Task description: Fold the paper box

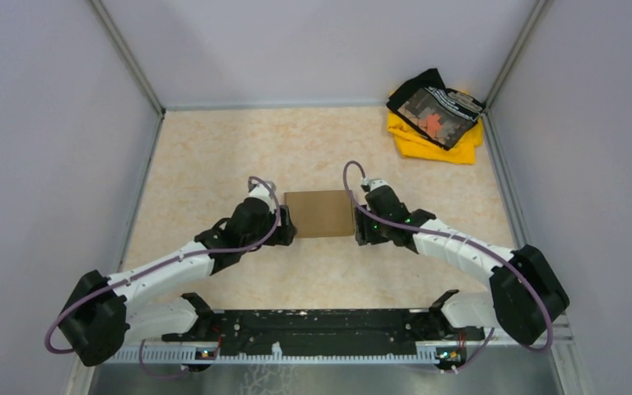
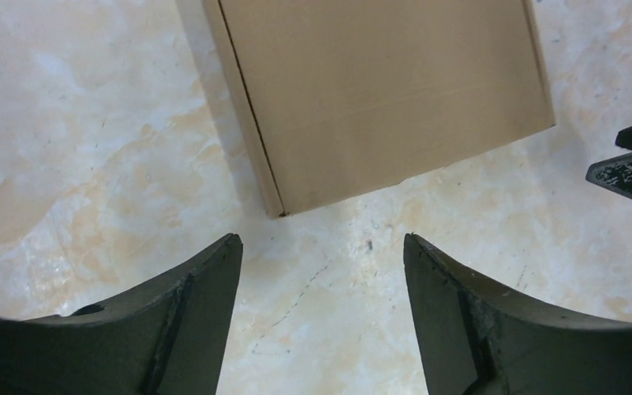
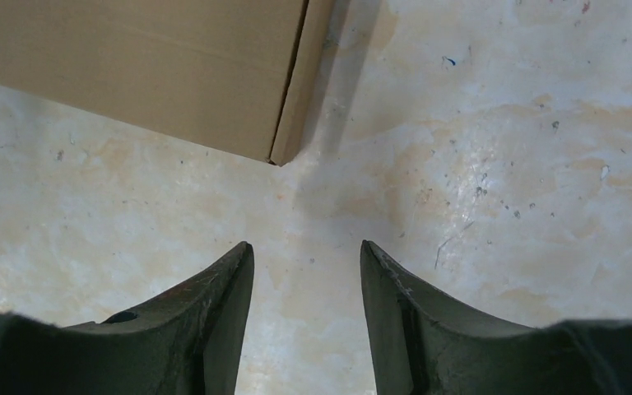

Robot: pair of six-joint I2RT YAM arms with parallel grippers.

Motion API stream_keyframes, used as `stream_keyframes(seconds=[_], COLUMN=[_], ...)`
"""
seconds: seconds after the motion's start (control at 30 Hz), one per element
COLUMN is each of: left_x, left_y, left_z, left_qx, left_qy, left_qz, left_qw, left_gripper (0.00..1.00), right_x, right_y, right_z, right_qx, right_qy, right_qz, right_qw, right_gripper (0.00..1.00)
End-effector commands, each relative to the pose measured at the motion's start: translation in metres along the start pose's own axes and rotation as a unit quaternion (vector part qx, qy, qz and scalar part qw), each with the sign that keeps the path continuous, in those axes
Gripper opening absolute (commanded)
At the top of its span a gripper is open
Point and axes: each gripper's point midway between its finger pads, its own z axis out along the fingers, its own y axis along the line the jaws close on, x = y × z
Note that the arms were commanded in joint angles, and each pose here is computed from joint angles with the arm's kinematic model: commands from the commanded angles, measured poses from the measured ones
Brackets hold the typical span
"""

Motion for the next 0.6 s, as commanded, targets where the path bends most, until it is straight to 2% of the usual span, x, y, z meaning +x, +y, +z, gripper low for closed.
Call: stream_keyframes(seconds=[0.0,0.17,0.4,0.57], left_x=[0.018,0.026,0.038,0.032], left_y=[0.01,0.011,0.015,0.026], left_z=[-0.003,-0.005,0.01,0.024], left_qx=[-0.005,0.02,0.007,-0.048], left_qy=[0.024,0.006,0.029,0.03], left_qz=[0.025,0.035,0.043,0.036], left_qw=[0.999,0.999,0.999,0.998], left_gripper=[0.79,0.77,0.74,0.74], right_x=[-0.021,-0.022,-0.02,-0.027], right_y=[0.017,0.018,0.02,0.017], right_z=[0.005,0.019,0.043,0.059], right_qx=[-0.032,-0.03,-0.025,-0.003], right_qy=[-0.036,-0.039,-0.026,-0.03], right_qz=[-0.06,-0.077,-0.084,-0.072], right_qw=[0.997,0.996,0.996,0.997], right_gripper=[0.53,0.55,0.55,0.55])
